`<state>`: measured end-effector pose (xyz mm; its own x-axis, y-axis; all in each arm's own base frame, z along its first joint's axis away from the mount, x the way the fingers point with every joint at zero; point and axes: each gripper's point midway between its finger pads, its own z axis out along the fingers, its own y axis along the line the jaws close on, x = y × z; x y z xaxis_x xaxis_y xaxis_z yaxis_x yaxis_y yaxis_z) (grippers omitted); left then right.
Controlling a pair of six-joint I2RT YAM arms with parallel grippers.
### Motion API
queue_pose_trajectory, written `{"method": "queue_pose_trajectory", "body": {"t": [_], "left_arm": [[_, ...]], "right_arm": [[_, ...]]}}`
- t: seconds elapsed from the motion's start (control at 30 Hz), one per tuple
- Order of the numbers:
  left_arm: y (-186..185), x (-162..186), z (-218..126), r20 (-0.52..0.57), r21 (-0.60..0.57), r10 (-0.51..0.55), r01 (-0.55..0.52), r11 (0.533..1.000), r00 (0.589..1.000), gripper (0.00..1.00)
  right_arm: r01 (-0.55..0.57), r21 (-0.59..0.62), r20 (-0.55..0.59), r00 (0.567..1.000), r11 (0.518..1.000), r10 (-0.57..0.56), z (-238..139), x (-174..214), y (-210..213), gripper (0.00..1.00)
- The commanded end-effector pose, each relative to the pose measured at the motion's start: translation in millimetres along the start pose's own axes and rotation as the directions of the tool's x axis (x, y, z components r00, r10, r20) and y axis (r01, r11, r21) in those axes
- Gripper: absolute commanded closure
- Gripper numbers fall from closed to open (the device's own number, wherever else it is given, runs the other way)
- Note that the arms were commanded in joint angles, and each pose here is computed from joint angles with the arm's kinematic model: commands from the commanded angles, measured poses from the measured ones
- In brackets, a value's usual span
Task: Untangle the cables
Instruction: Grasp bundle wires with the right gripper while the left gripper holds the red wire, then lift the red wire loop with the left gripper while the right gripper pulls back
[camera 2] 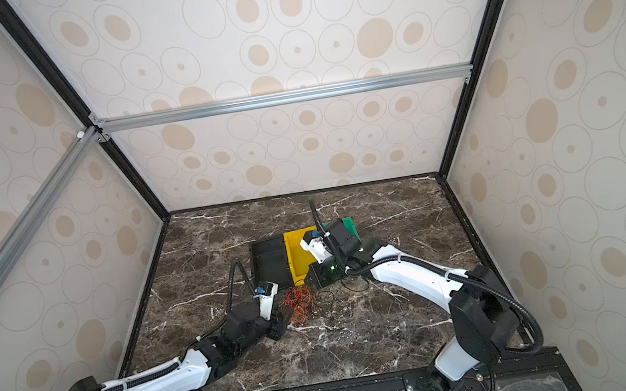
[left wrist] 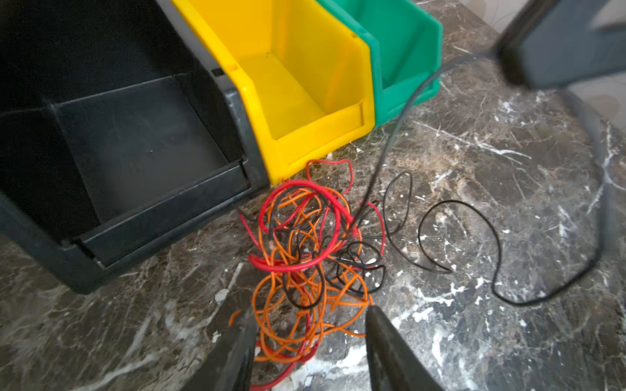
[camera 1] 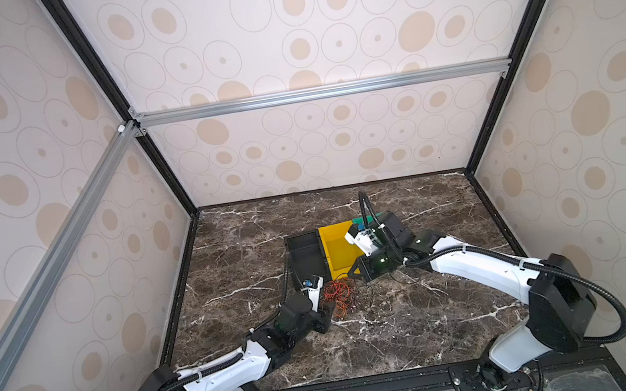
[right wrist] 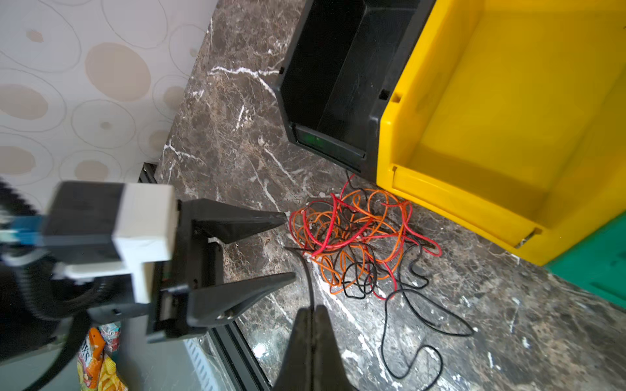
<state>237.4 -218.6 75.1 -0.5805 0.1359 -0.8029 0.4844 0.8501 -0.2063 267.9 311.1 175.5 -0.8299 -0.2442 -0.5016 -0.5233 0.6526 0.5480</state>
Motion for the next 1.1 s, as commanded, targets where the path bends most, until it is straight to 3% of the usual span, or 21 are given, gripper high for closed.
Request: {"method": "queue_pose_trajectory", "body": {"t": [0.0, 0.17, 0.43, 0.63, 1.07], "left_arm": [[4.5, -0.1, 4.2, 0.012, -0.031, -0.014, 0.014, 0.999, 1.000, 0.51], [4.5, 3.4, 11.0, 0.006, -0.029, -0.020, 0.020, 0.999, 1.000, 0.53], [12.7, 22.0, 21.3, -0.053, -0.068, -0.040, 0.036, 0.997, 0.998, 0.70], [21.5, 27.3, 21.4, -0.063, -0.114, -0.053, 0.046, 0.992, 0.997, 0.99], [51.4, 42.9, 6.6, -0.061, -0.198, -0.156, 0.142, 0.970, 0.986, 1.00]], "right_arm": [[0.023, -0.018, 0.056, 0.998, 1.000, -0.022, -20.4, -16.0, 18.7, 1.00], [0.012, -0.085, 0.068, 0.998, 0.996, -0.006, -27.2, -20.8, 34.6, 1.00], [0.006, -0.128, 0.130, 0.991, 0.992, 0.011, -50.3, -34.9, 46.7, 1.00], [-0.026, -0.120, 0.158, 0.986, 0.992, 0.044, -67.8, -38.6, 35.6, 1.00], [-0.198, 0.124, 0.270, 0.950, 0.972, 0.159, -125.4, -30.9, -52.6, 1.00]]}}
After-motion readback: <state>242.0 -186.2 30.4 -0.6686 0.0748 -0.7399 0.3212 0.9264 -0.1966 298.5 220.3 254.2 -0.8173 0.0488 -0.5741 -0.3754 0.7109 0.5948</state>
